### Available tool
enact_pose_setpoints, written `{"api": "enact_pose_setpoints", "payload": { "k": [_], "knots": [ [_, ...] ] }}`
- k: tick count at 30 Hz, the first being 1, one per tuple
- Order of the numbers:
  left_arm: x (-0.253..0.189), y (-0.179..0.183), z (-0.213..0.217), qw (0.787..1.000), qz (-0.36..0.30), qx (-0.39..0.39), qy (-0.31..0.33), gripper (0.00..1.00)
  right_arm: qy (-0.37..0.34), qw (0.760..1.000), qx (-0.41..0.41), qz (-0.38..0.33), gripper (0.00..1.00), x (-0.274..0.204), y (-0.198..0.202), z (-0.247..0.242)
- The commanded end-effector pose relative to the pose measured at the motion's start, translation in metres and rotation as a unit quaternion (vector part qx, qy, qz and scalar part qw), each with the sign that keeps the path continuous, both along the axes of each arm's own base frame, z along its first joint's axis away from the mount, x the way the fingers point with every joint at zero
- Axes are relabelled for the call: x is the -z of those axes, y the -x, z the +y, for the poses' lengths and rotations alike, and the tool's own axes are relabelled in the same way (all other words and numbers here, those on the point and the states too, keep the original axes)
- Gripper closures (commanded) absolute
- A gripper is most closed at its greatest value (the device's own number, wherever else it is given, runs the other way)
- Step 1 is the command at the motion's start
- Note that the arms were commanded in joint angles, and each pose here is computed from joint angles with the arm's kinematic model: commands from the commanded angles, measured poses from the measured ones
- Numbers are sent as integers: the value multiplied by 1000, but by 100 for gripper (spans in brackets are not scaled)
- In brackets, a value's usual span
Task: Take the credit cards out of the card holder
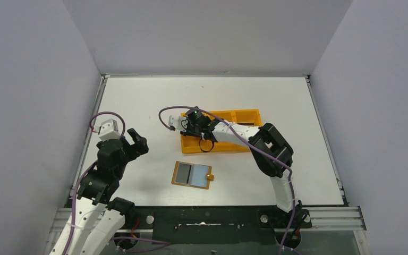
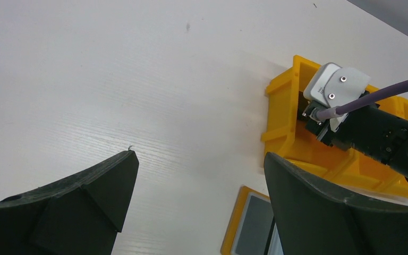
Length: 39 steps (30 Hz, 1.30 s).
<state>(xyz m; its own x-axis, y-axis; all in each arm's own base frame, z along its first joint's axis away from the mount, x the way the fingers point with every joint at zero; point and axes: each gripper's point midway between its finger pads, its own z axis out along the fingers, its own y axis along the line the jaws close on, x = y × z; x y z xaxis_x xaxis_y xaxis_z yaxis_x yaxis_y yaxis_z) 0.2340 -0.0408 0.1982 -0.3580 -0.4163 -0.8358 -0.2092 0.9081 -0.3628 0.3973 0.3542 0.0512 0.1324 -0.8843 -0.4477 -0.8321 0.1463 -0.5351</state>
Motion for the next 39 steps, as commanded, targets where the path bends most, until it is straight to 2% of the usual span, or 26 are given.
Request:
{"api": "enact_pose_setpoints", "payload": {
  "k": [1,9,13,15,18,21,25,28,33,39],
  "knots": [
    [-14,-5,-1,1000,-21,-2,9,10,-110,992,29,-49,70,-74,-20,23],
    [-10,-6,-3,1000,-15,2,8,10,-141,985,82,-63,69,-94,-22,7],
    [-10,-7,-3,1000,-13,3,7,10,-220,967,127,-23,67,-117,-7,8],
    [-9,-7,-3,1000,-12,3,6,10,-282,945,163,21,66,-135,6,10],
    [-8,-7,-3,1000,-10,2,5,10,-364,889,246,126,64,-150,33,10],
    [-7,-8,-3,1000,-7,2,5,10,-392,832,309,241,65,-135,69,13],
    [-5,-9,-4,1000,-3,4,5,10,-422,771,392,270,60,-106,114,14],
    [-5,-10,-4,1000,-2,4,4,10,-416,742,448,274,60,-80,140,13],
    [0,-11,-5,1000,6,6,3,10,-414,722,469,297,63,-55,173,24],
    [4,-13,-7,1000,16,9,2,10,-383,722,479,322,65,-26,185,32]
  ]
}}
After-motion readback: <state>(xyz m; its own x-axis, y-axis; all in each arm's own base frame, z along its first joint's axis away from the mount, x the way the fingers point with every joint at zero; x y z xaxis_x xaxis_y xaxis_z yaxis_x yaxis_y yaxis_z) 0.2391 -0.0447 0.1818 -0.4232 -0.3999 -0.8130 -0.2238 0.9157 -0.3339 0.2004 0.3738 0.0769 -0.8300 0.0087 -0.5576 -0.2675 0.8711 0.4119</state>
